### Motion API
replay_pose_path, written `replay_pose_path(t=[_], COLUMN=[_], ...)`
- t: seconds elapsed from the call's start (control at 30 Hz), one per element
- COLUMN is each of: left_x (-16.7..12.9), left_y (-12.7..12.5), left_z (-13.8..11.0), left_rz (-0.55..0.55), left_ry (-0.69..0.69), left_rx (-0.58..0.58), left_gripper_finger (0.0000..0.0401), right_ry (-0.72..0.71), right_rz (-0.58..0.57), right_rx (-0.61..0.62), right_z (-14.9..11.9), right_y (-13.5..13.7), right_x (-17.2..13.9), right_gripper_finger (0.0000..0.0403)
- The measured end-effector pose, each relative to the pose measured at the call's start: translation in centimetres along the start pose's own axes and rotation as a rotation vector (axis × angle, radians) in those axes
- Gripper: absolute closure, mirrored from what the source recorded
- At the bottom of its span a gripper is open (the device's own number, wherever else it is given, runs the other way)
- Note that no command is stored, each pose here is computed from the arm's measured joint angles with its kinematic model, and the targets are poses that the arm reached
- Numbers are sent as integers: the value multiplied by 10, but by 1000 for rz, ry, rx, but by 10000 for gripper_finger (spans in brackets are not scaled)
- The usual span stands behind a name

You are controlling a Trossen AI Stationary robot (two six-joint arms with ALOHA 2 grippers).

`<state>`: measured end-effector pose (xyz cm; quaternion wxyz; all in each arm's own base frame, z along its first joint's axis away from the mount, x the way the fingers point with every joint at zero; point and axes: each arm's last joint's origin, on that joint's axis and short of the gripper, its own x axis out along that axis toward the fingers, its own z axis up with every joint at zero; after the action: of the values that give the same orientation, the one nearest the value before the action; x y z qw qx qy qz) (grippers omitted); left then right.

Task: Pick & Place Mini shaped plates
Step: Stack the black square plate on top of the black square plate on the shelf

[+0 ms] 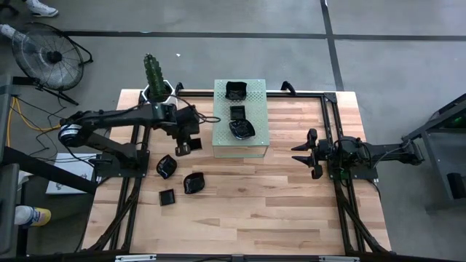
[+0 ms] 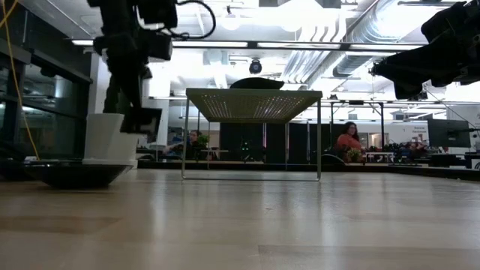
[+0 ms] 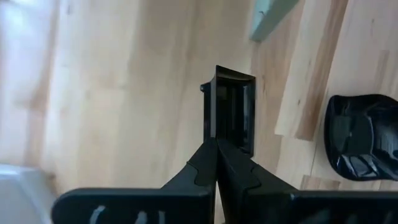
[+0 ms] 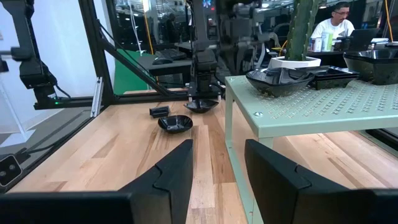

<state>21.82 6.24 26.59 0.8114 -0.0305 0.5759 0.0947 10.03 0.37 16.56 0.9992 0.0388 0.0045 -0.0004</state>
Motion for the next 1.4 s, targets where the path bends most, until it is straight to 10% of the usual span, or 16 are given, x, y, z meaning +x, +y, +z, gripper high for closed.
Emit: replay_pose_path(t=[0.73,1.4], left_x=[-96,-69], left_y=[8,81], left_z=[44,102], left_rz=[72,-301], left_ry=[-264,-379], left_rx=[4,-199], left_gripper_finger=[401,401], right_ry=[0,0], right_rz=[0,0], right_rx=[0,0], right_z=[0,0], right_y=[0,0], right_x=[0,0], right_gripper_finger=[263,263])
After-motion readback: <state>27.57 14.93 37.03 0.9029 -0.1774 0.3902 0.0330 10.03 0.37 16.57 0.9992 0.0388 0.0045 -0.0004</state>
